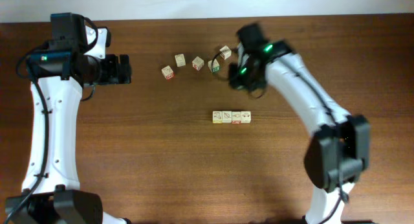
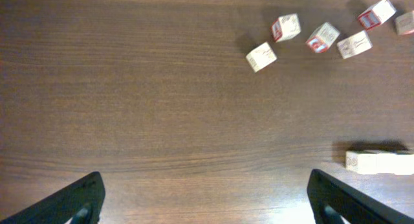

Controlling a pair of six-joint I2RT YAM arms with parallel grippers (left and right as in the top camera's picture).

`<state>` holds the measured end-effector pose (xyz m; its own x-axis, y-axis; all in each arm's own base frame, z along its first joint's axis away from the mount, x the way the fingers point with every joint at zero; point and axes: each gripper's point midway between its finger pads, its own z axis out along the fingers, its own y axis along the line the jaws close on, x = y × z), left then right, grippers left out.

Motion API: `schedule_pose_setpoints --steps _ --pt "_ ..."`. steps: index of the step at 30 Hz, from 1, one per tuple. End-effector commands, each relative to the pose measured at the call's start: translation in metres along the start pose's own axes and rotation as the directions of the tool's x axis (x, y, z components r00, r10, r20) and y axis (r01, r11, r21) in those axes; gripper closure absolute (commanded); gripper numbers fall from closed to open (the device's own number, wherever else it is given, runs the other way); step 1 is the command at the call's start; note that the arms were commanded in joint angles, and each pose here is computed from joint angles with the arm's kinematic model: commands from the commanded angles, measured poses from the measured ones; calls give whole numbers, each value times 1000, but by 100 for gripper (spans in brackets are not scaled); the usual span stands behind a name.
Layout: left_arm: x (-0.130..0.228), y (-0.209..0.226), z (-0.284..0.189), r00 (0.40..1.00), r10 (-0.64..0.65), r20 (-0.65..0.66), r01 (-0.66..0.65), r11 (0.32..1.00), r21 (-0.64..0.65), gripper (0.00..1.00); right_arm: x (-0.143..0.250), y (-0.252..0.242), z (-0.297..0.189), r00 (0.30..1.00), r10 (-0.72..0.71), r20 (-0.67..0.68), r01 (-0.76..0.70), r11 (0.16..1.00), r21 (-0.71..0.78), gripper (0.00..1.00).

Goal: Rotate 4 blocks
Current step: 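Move the left and right grippers to opposite ends of the row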

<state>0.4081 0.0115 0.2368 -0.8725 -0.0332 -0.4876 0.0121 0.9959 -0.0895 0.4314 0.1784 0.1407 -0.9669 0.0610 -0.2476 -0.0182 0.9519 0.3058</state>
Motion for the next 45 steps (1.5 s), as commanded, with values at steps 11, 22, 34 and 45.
schedule_pose_setpoints --steps 11,22,34,45 --pt "47 -115 35 986 -106 -132 98 993 -61 31 52 -106 -122 994 18 -103 -14 999 35 88" --pt "121 -193 163 889 106 -445 -27 983 181 100 82 -116 0 994 12 -108 -27 990 -139 94" --pt "156 -222 188 848 210 -487 -6 922 387 100 87 -112 7 983 124 -132 -145 975 -165 96" --pt "156 -239 184 850 183 -494 76 885 459 100 89 -106 8 981 131 -144 -154 974 -165 96"
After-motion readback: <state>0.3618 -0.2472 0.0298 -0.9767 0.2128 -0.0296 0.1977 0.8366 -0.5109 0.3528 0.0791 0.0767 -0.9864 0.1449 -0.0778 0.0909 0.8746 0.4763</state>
